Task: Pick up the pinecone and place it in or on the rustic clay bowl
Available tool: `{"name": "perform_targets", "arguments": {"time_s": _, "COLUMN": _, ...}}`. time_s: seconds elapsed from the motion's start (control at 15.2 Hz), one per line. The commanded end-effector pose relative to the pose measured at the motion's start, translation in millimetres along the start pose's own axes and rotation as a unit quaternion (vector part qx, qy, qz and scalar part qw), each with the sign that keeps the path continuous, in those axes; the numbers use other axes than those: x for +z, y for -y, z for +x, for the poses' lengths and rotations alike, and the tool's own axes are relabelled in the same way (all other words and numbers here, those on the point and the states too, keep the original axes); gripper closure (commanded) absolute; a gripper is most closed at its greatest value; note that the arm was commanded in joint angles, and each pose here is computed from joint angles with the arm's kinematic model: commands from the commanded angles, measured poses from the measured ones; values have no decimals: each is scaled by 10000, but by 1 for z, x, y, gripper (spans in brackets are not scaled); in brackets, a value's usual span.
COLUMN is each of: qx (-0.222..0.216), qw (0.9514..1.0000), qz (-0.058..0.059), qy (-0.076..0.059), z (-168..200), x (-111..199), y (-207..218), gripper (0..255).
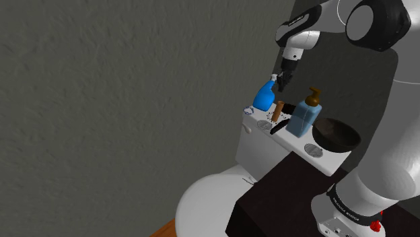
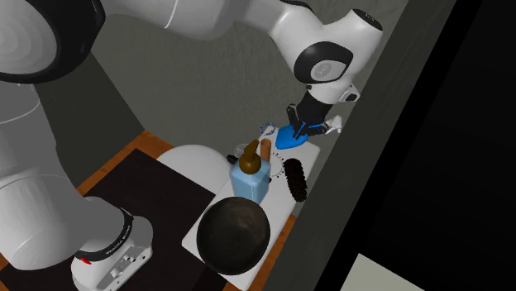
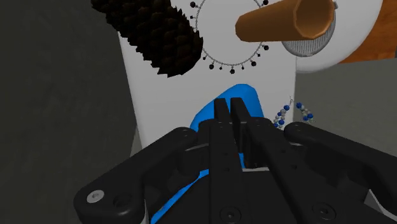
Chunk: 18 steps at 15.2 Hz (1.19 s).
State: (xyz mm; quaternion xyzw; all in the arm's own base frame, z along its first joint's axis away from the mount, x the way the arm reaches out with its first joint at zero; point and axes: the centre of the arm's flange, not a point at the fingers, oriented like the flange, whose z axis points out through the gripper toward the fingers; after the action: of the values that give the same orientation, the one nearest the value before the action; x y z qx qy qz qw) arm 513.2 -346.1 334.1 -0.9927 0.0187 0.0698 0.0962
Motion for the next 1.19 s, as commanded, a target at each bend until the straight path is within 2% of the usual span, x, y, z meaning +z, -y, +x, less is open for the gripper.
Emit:
{"name": "perform_targets", "arguments": {"time_s": 0.0, "qx": 347, "qw": 9993, "qz": -74, "qy": 110, "z": -24, "x": 34, "y": -39, "gripper": 255}}
{"name": "perform_targets", "arguments": {"time_s": 0.07, "qx": 349, "qw": 9993, "qz": -75, "qy": 111, "z": -13, "x": 43, "y": -39, "gripper": 255}}
{"name": "perform_targets", "arguments": {"time_s": 0.2, "qx": 343, "qw": 9993, "qz": -72, "qy": 115, "z": -7, "x": 38, "y": -49, "gripper": 255}}
{"name": "perform_targets", "arguments": {"time_s": 0.26, "qx": 108, "qw": 9999, "qz": -7, "qy": -77, "z": 4, "x": 3, "y": -15, "gripper": 255}}
{"name": "perform_targets", "arguments": {"time_s": 0.33, "qx": 108, "qw": 9999, "qz": -7, "qy": -77, "z": 4, "x": 3, "y": -15, "gripper": 0}}
{"name": "perform_targets", "arguments": {"time_s": 0.4, "qx": -260, "qw": 9995, "qz": -163, "qy": -121, "z": -7, "x": 12, "y": -12, "gripper": 0}}
{"name": "perform_targets", "arguments": {"time_s": 0.53, "qx": -995, "qw": 9937, "qz": -473, "qy": -209, "z": -29, "x": 31, "y": -9, "gripper": 0}}
{"name": "perform_targets", "arguments": {"time_s": 0.66, "qx": -1724, "qw": 9815, "qz": -781, "qy": -295, "z": -51, "x": 50, "y": -11, "gripper": 0}}
{"name": "perform_targets", "arguments": {"time_s": 0.79, "qx": -2441, "qw": 9629, "qz": -1083, "qy": -380, "z": -72, "x": 70, "y": -17, "gripper": 0}}
{"name": "perform_targets", "arguments": {"time_s": 0.86, "qx": -2635, "qw": 9568, "qz": -1165, "qy": -402, "z": -77, "x": 75, "y": -20, "gripper": 0}}
{"name": "perform_targets", "arguments": {"time_s": 1.12, "qx": -2635, "qw": 9568, "qz": -1165, "qy": -402, "z": -75, "x": 95, "y": -24, "gripper": 0}}
